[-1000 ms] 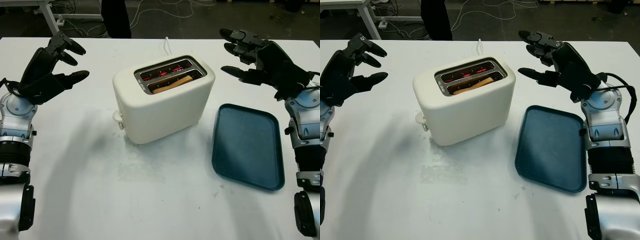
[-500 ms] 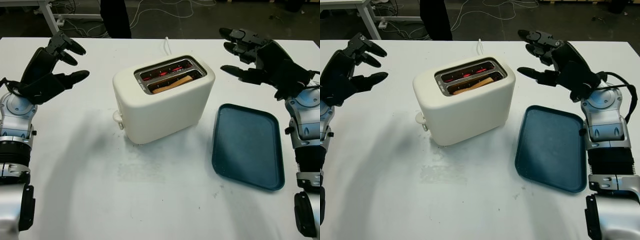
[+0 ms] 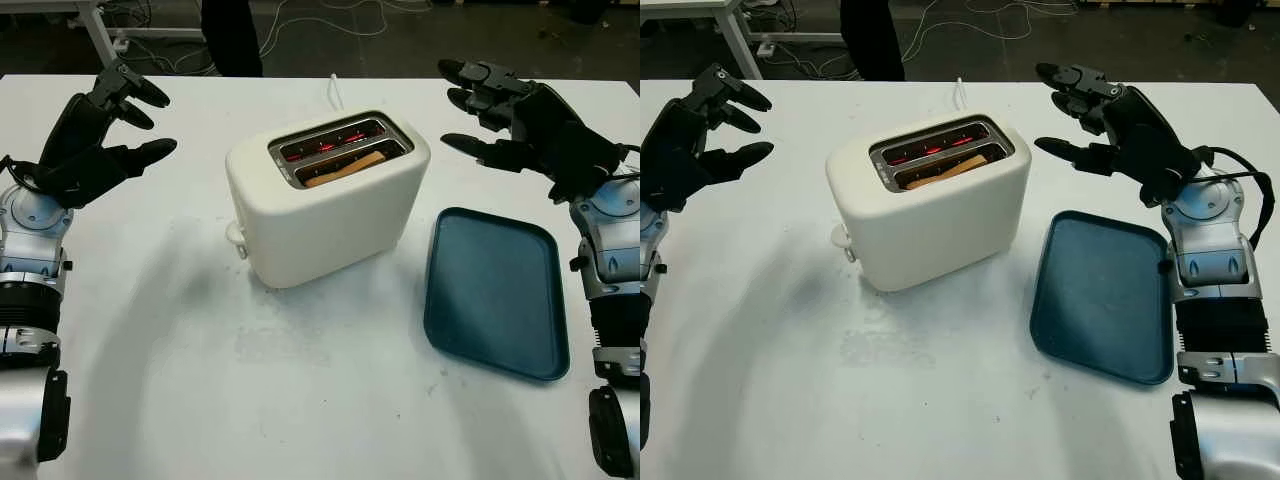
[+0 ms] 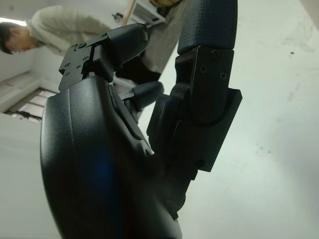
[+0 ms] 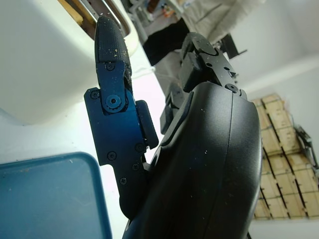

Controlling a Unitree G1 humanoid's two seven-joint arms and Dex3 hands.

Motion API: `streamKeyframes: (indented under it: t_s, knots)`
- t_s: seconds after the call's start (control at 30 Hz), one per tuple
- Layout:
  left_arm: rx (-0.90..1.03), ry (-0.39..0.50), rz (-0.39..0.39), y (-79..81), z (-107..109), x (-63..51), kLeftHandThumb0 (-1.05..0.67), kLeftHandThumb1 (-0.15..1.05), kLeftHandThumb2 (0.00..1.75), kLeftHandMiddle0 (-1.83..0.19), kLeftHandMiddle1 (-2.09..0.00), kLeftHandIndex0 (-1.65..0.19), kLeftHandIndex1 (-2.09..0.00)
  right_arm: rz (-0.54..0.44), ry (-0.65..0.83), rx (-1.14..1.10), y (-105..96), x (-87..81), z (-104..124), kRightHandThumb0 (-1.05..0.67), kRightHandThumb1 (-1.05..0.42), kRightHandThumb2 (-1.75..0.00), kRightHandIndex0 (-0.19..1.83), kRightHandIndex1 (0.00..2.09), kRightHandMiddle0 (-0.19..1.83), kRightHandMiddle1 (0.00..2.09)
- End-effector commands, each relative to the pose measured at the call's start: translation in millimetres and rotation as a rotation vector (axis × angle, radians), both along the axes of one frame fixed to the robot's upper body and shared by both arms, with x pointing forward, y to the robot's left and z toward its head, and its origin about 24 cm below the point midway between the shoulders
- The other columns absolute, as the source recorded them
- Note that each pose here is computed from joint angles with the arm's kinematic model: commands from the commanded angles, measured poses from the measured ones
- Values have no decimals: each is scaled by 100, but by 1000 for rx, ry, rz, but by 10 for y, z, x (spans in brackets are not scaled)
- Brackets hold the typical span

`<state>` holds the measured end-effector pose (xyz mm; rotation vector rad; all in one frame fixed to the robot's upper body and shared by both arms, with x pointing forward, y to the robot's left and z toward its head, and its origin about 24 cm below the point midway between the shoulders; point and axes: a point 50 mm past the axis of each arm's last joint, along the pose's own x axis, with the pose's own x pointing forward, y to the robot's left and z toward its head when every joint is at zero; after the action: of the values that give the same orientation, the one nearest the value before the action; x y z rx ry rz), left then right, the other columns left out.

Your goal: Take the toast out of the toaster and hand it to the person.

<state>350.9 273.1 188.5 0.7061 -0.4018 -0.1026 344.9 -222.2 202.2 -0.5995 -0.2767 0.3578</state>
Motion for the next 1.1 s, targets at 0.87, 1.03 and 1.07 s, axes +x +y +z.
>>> streamKeyframes:
  t_s: [0.87,1.03,1.07]
  knots:
    - [27,-13,22,47,11,-29,-105,92,37,0,-163,0,-152,-2,8,7,-4,-9,-31,-65,-92,-22,21,0,23,0]
    - [29,0,20,52,4,-25,-105,92,35,0,-166,0,-154,-10,13,1,-5,-11,-34,-67,-92,-22,22,1,24,0]
    - [29,-2,20,53,5,-26,-105,92,35,0,-165,0,-154,-8,12,2,-4,-13,-29,-67,-92,-23,21,0,24,0]
